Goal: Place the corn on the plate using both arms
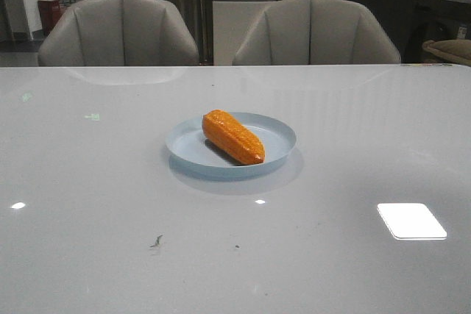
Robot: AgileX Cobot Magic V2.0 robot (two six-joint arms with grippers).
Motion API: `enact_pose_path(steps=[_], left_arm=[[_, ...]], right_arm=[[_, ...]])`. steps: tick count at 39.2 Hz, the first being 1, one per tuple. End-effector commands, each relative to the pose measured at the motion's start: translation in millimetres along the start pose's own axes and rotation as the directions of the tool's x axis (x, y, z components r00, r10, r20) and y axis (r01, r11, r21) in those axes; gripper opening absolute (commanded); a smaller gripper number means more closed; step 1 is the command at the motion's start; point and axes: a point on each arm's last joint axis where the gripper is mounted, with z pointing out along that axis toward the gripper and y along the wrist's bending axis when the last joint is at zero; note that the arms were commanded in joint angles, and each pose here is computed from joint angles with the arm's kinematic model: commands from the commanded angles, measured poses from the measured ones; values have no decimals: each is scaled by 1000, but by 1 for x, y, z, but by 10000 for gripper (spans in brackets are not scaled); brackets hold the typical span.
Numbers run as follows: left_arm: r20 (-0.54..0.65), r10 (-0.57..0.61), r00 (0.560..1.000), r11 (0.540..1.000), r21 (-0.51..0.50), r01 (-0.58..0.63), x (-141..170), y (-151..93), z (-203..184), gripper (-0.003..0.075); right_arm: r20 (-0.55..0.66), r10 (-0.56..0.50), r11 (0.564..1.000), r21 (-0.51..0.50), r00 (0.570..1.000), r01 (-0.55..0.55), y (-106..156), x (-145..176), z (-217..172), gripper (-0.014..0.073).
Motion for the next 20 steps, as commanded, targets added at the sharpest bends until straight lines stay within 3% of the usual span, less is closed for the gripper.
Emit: enact_pose_path(steps=[1,20], left_arm=[[63,-20,998,1000,1,20,4,-1,-1,94],[63,-20,998,1000,1,20,4,-1,-1,94]], right_arm=[[114,4,1000,4,993,-4,-1,-14,-9,624],[137,-32,999,33,990,27,-3,-10,-8,607]])
